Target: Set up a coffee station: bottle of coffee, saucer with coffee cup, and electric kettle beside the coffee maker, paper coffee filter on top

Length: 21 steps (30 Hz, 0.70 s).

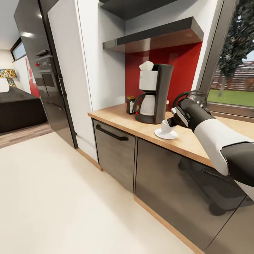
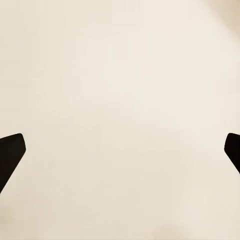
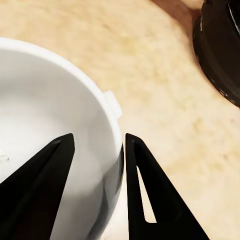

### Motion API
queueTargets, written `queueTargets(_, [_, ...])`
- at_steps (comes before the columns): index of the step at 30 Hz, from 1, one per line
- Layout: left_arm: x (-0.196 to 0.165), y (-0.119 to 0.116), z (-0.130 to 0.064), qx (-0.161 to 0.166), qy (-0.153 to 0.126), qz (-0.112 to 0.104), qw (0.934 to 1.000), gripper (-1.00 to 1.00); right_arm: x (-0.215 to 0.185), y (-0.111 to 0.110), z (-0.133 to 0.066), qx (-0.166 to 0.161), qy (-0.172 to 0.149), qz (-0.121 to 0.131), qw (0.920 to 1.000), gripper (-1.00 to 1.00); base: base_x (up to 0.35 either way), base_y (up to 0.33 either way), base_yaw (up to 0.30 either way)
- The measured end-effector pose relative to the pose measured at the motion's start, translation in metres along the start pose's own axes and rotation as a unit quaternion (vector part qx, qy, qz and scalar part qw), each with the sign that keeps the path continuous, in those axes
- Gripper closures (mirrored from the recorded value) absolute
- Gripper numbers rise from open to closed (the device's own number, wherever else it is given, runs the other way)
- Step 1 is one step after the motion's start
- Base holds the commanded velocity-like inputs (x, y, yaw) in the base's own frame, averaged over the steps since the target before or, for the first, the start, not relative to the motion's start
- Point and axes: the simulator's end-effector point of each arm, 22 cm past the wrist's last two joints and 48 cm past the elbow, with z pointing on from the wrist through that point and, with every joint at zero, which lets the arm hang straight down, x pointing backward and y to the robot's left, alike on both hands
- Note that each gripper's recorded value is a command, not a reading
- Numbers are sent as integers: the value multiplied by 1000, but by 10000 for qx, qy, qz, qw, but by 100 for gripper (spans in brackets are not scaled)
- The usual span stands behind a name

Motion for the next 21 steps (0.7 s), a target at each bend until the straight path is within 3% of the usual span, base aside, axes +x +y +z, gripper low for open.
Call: queueTargets(21, [4,1,-1,-18,60,9,10000,-100,3,2,8,-7,47,-13,10000,100,0,0,0])
